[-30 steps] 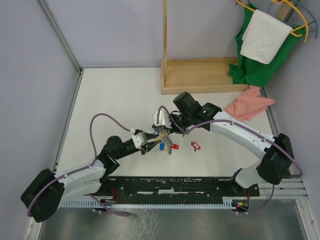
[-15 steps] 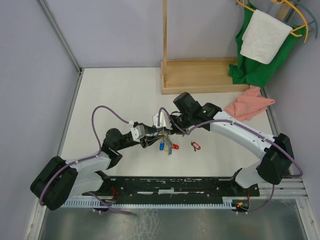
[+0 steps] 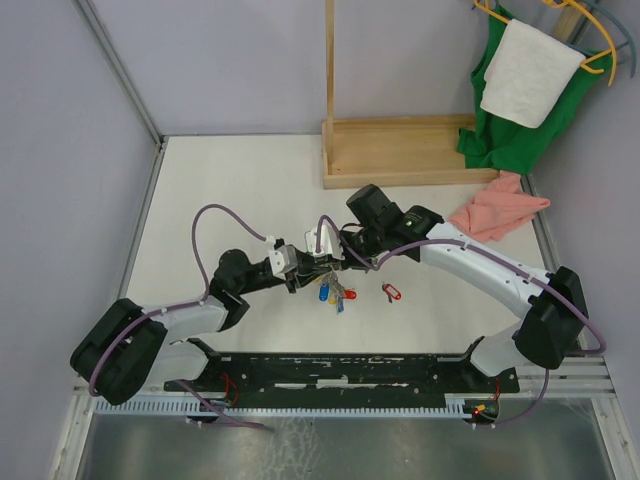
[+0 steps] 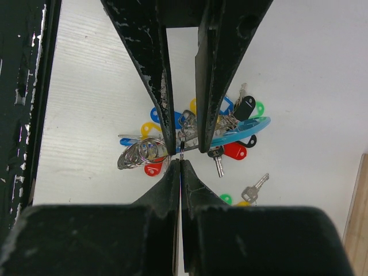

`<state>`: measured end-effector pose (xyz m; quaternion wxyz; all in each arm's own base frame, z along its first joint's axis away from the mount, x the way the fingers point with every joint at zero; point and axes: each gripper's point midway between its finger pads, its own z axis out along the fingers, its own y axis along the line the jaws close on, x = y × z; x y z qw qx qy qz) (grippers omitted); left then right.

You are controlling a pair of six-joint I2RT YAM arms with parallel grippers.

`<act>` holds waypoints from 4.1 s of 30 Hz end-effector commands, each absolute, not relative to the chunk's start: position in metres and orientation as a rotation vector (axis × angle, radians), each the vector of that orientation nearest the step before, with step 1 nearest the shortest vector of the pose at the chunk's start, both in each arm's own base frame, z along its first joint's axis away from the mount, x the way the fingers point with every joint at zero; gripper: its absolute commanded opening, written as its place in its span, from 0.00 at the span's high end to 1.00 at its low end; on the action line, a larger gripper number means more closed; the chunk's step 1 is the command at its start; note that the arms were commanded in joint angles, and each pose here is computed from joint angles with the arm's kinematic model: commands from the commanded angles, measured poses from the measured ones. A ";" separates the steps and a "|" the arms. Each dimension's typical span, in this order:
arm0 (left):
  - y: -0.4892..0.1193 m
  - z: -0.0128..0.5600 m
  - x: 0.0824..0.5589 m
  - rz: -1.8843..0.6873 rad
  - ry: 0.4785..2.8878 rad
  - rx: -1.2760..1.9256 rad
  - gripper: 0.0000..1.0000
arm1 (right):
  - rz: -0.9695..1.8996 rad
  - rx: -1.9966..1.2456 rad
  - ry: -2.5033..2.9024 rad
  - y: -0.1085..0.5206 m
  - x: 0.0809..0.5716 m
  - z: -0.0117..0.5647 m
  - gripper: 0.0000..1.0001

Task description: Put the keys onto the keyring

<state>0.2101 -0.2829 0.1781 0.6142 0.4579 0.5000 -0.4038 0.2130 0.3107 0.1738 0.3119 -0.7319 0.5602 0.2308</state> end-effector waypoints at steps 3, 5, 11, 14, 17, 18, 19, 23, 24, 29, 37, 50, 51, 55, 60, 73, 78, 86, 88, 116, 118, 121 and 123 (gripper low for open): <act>-0.289 0.191 0.218 -0.921 1.113 1.078 0.75 | 0.632 -1.895 1.360 0.324 0.215 0.205 0.99; -0.289 0.188 0.218 -0.922 1.124 1.084 0.78 | 0.636 -1.893 1.358 0.325 0.215 0.206 0.99; -0.290 0.175 0.220 -0.913 1.167 1.116 0.92 | 0.637 -1.886 1.353 0.326 0.216 0.207 0.99; -0.290 0.171 0.220 -0.911 1.182 1.127 0.97 | 0.633 -1.877 1.343 0.326 0.216 0.210 0.99; -0.287 0.174 0.221 -0.895 1.177 1.098 0.97 | 0.633 -1.866 1.358 0.323 0.214 0.212 0.94; -0.285 0.177 0.222 -0.892 1.172 1.079 0.97 | 0.631 -1.856 1.373 0.321 0.214 0.212 0.86; -0.282 0.178 0.223 -0.888 1.173 1.056 0.97 | 0.626 -1.839 1.392 0.319 0.214 0.212 0.80; -0.272 0.182 0.225 -0.870 1.168 0.972 0.97 | 0.580 -1.707 1.520 0.310 0.221 0.214 0.60; -0.270 0.182 0.225 -0.864 1.170 0.955 0.97 | 0.574 -1.658 1.572 0.308 0.223 0.214 0.58; -0.259 0.187 0.223 -0.835 1.127 0.879 0.97 | 0.597 -1.449 1.784 0.293 0.218 0.210 0.43; -0.247 0.194 0.222 -0.791 1.047 0.780 0.97 | 0.352 -1.087 2.158 0.243 0.230 0.162 0.43; -0.243 0.187 0.217 -0.751 1.029 0.822 0.97 | 0.162 -0.534 2.476 0.198 0.243 0.074 0.55; -0.244 0.183 0.218 -0.749 1.047 0.834 0.97 | 0.165 -0.524 2.490 0.198 0.244 0.070 0.56; -0.243 0.182 0.219 -0.731 1.068 0.851 0.97 | 0.155 -0.514 2.527 0.196 0.247 0.052 0.61; -0.240 0.180 0.221 -0.707 1.082 0.845 0.97 | 0.137 -0.486 2.569 0.191 0.246 0.036 0.68; -0.242 0.177 0.223 -0.715 1.098 0.855 0.97 | 0.118 -0.470 2.570 0.183 0.241 0.025 0.79; -0.243 0.176 0.221 -0.717 1.099 0.867 0.97 | 0.128 -0.485 2.558 0.185 0.243 0.026 0.84; -0.244 0.174 0.221 -0.721 1.102 0.881 0.97 | 0.114 -0.503 2.563 0.187 0.246 0.032 0.99; -0.244 0.175 0.221 -0.720 1.101 0.883 0.97 | 0.109 -0.509 2.578 0.187 0.245 0.034 0.99; -0.246 0.172 0.218 -0.712 1.108 0.937 0.97 | 0.230 -0.675 2.547 0.215 0.245 0.063 0.52; -0.246 0.172 0.218 -0.710 1.108 0.935 0.97 | 0.285 -0.659 2.485 0.217 0.243 0.064 0.49; -0.246 0.172 0.218 -0.709 1.108 0.934 0.97 | 0.370 -0.597 2.350 0.223 0.247 0.069 0.49; -0.245 0.172 0.218 -0.709 1.110 0.933 0.97 | 0.399 -0.562 2.293 0.222 0.242 0.063 0.51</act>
